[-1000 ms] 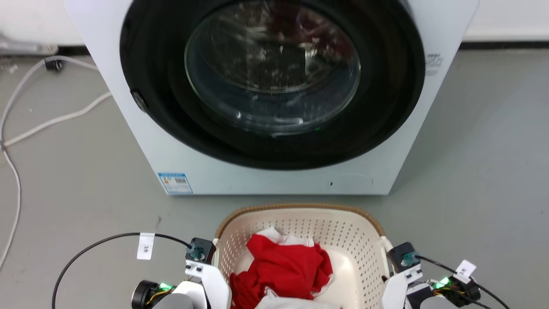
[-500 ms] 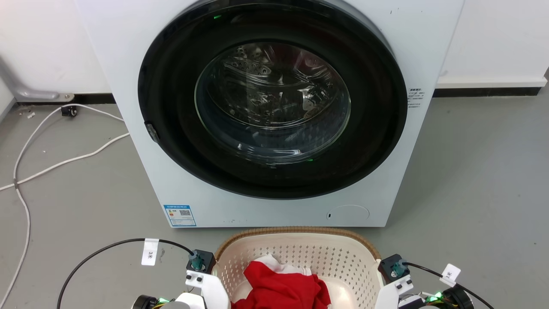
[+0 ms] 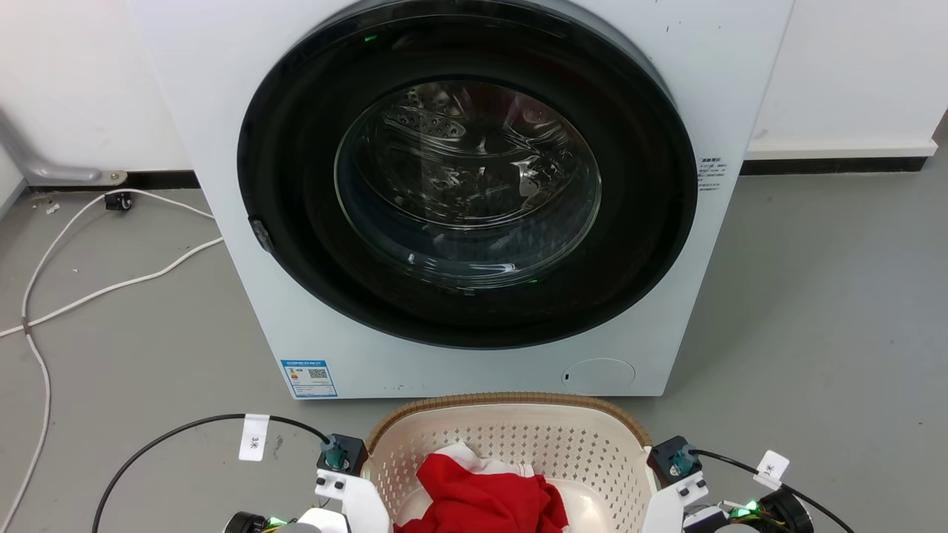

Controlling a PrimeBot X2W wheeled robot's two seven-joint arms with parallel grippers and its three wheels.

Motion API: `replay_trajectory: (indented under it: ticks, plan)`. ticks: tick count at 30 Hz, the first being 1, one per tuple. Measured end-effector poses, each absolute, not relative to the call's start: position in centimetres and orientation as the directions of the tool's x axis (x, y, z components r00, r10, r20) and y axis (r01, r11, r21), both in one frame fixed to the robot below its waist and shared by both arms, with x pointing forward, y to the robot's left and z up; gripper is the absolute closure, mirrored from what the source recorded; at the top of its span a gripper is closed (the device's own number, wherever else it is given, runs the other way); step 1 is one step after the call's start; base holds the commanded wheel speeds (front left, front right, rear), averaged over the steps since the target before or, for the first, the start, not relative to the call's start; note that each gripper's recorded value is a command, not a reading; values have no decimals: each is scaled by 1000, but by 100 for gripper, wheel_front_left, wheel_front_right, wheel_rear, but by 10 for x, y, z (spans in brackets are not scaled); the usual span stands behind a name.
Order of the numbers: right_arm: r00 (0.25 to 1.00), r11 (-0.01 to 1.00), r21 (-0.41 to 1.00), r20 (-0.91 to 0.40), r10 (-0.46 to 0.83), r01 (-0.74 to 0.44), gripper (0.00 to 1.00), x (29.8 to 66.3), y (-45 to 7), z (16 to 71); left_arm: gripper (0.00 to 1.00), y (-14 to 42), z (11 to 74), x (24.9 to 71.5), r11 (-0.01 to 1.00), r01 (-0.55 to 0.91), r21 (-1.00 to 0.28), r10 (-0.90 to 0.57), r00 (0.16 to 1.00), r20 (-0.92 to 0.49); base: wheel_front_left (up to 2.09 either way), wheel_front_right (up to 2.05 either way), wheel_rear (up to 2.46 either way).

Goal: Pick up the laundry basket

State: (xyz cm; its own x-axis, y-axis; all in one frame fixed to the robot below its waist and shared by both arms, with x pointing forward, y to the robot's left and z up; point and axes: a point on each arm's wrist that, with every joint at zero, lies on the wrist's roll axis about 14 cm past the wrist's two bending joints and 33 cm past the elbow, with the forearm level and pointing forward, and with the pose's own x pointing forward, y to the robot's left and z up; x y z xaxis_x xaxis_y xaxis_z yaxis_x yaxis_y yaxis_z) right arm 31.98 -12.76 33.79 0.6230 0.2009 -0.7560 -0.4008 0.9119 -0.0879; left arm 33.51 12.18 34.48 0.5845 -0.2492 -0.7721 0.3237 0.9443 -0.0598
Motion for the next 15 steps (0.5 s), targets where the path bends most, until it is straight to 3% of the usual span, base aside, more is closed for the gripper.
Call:
replay_trajectory:
  ticks: [15]
  plan:
    - [627,913,-88,-753,201,-399,100,322,-129,339,100,121,345,337,943,327,-61,-253,585,-770,0,0,0]
